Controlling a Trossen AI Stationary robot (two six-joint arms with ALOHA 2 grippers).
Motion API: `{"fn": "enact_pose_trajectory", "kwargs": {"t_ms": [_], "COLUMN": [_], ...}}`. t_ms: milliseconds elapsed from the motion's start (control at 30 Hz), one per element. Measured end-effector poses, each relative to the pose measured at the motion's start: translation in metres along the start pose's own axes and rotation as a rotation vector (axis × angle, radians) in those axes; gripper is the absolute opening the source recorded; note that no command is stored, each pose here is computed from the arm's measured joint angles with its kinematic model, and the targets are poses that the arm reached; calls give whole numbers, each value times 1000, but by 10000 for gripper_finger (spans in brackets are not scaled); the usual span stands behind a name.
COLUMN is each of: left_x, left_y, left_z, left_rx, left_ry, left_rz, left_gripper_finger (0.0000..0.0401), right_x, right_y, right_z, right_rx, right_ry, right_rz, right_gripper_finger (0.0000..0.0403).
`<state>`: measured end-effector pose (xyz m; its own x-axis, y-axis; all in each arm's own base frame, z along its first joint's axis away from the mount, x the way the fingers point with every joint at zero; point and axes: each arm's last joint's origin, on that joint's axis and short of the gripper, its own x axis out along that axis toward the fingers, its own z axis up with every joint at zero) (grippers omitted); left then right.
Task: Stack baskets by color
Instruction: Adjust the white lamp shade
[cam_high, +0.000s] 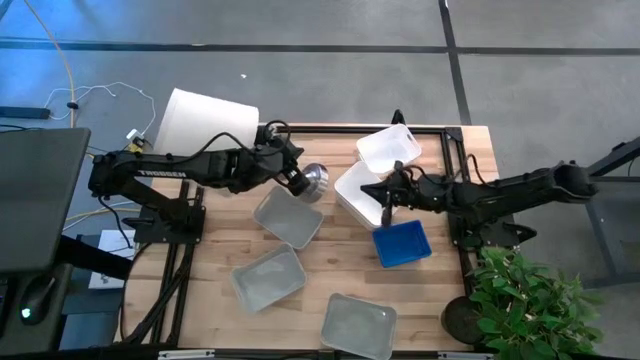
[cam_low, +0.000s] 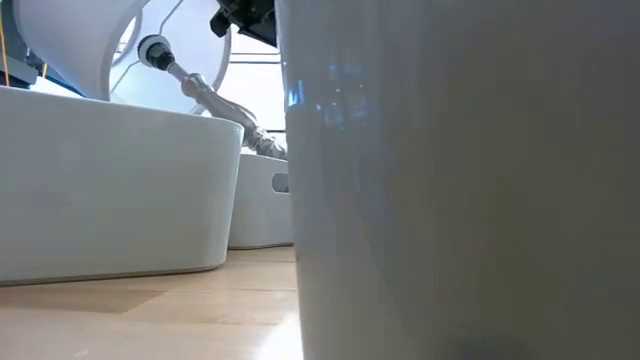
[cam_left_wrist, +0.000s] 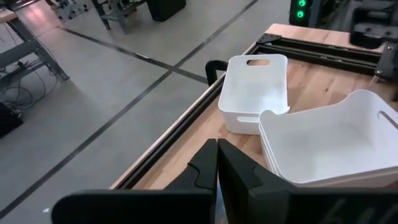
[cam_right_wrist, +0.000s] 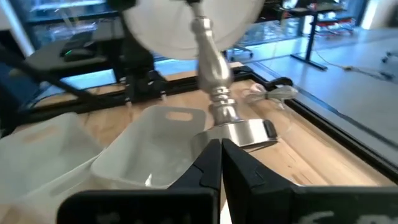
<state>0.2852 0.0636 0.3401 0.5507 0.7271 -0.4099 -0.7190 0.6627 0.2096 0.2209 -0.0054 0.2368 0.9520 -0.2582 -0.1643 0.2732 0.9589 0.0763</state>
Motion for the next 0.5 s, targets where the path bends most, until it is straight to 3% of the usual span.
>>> {"fn": "enact_pose_trajectory", "kwargs": {"t_ms": [233, 500], "left_x": [1, 1], "left_y": [0, -1], "left_z": [0, 0], "left_rx": [16, 29], "left_ry": [1, 2], "left_rz": [0, 2], "left_gripper_finger": [0, 0], "right_x": [34, 96], "right_y": [-17, -19], "right_z": [-13, -27], "right_rx": [152, 243], "right_ry": [10, 6], "right_rz": [-80, -119], "right_gripper_finger": [0, 0]}}
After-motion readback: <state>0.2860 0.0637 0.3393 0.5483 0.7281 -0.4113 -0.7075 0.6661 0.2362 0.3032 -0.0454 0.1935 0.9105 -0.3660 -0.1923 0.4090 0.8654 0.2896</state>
